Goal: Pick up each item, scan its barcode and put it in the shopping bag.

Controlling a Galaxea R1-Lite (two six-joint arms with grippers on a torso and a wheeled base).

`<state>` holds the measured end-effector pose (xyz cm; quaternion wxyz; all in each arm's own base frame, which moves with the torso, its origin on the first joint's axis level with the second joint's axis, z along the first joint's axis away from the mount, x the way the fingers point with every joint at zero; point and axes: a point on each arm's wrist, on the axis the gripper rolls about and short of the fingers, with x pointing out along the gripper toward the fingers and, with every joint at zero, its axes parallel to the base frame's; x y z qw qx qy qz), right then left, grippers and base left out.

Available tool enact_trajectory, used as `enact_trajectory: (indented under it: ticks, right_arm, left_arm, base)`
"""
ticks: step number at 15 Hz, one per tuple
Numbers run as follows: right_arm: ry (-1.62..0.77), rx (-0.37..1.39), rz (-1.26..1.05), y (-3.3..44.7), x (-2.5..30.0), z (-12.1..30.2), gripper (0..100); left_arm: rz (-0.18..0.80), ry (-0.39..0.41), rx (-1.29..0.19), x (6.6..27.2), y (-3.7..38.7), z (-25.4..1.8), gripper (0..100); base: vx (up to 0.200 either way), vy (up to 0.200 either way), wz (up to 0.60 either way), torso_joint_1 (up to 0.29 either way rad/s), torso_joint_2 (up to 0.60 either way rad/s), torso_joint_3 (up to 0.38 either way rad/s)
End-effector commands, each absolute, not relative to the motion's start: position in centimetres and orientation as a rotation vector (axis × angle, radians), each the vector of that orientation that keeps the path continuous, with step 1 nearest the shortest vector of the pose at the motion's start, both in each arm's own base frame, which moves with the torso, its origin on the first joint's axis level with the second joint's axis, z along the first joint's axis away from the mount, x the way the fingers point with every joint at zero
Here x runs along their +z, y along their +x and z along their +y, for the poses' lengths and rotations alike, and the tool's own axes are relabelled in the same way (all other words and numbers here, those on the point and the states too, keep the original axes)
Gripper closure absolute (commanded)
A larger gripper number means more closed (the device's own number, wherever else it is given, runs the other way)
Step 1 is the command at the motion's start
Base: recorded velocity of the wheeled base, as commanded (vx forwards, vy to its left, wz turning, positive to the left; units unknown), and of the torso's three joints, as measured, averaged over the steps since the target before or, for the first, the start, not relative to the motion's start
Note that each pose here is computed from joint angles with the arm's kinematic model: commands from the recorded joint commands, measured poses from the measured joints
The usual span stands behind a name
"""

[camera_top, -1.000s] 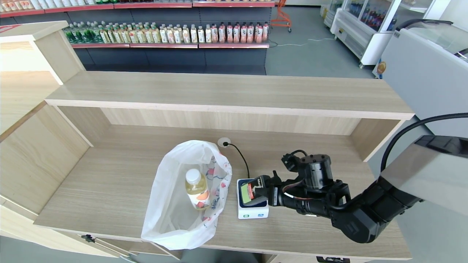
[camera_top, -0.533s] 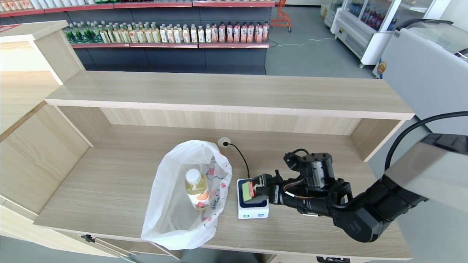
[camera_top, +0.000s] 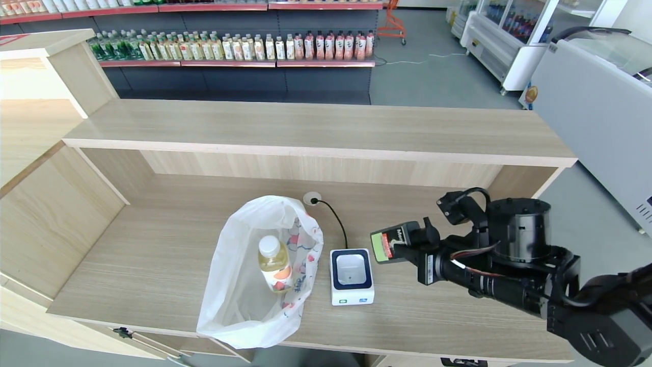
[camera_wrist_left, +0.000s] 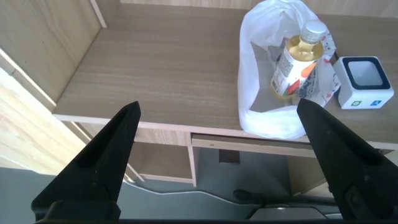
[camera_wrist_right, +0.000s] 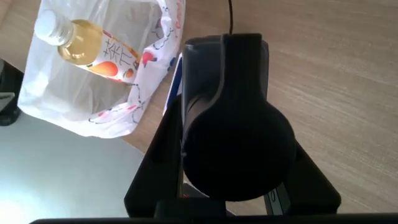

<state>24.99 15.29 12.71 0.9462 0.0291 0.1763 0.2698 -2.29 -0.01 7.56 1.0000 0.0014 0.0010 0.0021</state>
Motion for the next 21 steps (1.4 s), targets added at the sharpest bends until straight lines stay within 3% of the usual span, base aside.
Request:
enact_trajectory:
  ticks: [1,9,14,21]
  right_arm:
    - [0.062,0.554,0.308,23.9,14.2,15.0,100]
    - [0.063,0.554,0.297,25.9,14.3,16.1,100]
    - [0.027,0.509,0.312,30.9,12.2,17.1,100]
    - [0.094,0.535,0.354,31.9,10.8,18.0,100]
  left_arm:
    - [0.002,0.002,0.005,7.6,-2.3,0.0,0]
    - [0.002,0.005,0.005,7.6,-2.3,0.0,0]
    - [0.002,0.002,0.005,7.6,-2.3,0.0,0]
    - [0.002,0.000,0.005,7.6,-2.3,0.0,0]
  base:
    - [0.000,0.200,0.00,0.007,0.00,0.002]
    - [0.000,0.200,0.00,0.001,0.00,0.001]
    - [0.000,0.000,0.00,0.000,0.00,0.000]
    - [0.000,0.000,0.00,0.000,0.00,0.000]
